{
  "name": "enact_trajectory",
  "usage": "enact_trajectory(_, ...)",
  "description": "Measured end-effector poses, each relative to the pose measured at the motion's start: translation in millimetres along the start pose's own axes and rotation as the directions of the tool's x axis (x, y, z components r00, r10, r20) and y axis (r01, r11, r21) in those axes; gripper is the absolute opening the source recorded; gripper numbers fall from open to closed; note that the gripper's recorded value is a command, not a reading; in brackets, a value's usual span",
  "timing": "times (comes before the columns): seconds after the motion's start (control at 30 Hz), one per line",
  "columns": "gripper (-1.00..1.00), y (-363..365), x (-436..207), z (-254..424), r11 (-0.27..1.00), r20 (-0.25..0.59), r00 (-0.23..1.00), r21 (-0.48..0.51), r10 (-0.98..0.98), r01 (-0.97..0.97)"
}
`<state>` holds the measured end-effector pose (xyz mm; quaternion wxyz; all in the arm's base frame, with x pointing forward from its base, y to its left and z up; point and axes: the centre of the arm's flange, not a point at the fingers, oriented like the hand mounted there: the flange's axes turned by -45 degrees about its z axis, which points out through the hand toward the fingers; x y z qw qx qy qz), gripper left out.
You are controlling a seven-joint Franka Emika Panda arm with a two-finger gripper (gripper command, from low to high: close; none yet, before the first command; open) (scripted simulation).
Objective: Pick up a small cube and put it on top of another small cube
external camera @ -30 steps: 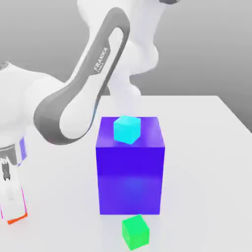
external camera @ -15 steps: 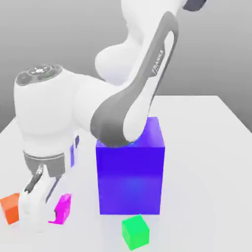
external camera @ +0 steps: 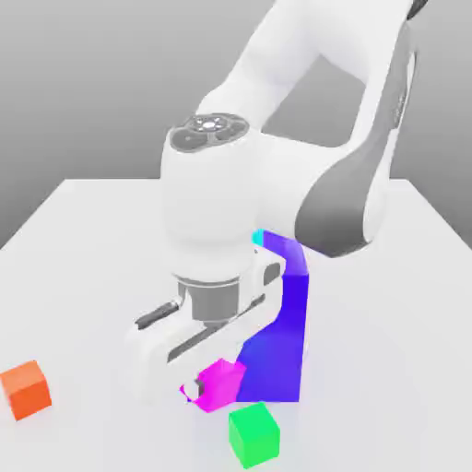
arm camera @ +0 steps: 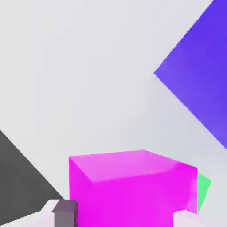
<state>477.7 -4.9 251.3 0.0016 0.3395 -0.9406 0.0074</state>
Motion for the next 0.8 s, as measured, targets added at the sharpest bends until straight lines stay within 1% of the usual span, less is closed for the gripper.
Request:
enact_trajectory(0.13,-1.0,30.0,-2.8,8.9,0.992,0.007,0.992,-0.008,0.129,-0.129)
enact_trajectory(0.33,-1.0,35.1,-3.3,61.1,0.989,0.007,0.989,-0.009,0.145,-0.145)
enact_trajectory(0.37,1.0,35.4,-2.6,68.7,0.989,0.006,0.989,-0.01,0.146,-0.146)
enact_trajectory(0.6,1.0,35.6,-2.6,69.4,0.989,0.007,0.989,-0.012,0.146,-0.146)
enact_trajectory(0.8,1.0,34.9,-2.9,19.3,0.989,0.008,0.989,-0.011,0.145,-0.145)
